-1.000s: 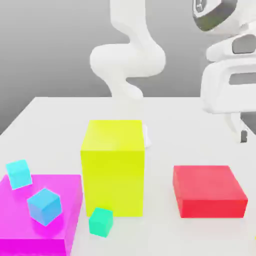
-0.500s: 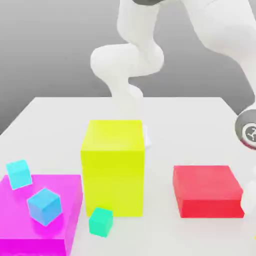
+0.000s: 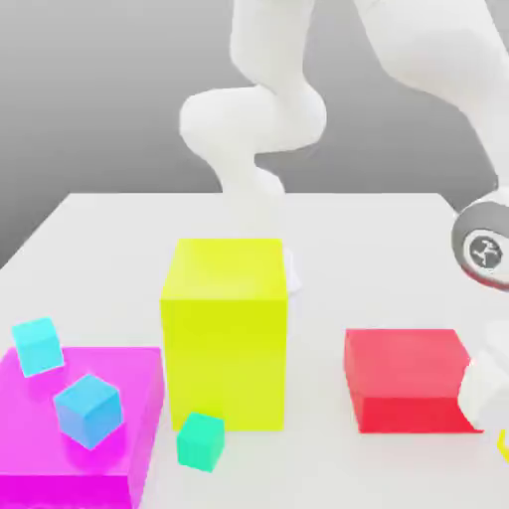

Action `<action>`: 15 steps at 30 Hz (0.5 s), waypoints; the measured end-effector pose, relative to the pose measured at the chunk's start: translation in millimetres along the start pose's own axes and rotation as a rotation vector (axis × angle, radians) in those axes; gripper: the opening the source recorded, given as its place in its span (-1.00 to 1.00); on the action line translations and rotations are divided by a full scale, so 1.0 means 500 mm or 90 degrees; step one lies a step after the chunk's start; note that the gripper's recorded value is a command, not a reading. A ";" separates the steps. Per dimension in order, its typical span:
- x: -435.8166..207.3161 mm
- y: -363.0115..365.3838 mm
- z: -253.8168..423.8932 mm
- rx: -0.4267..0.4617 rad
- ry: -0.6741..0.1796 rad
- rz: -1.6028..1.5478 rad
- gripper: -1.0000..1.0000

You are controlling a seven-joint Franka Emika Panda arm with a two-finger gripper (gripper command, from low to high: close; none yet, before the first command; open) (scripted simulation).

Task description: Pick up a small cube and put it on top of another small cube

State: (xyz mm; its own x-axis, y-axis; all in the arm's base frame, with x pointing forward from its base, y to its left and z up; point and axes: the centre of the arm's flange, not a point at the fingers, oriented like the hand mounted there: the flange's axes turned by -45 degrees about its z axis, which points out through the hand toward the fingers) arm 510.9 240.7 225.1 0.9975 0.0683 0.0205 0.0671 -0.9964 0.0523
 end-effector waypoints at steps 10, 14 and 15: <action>-0.037 0.518 -0.099 -0.034 -0.009 0.119 -1.00; -0.181 0.823 -0.136 -0.021 -0.022 0.232 -1.00; -0.239 0.897 -0.148 -0.013 -0.024 0.258 -1.00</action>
State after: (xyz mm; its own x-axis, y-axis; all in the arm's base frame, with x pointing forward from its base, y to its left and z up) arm 420.2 -210.3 319.9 0.9434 -0.3315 0.0072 -0.3312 -0.9412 0.0666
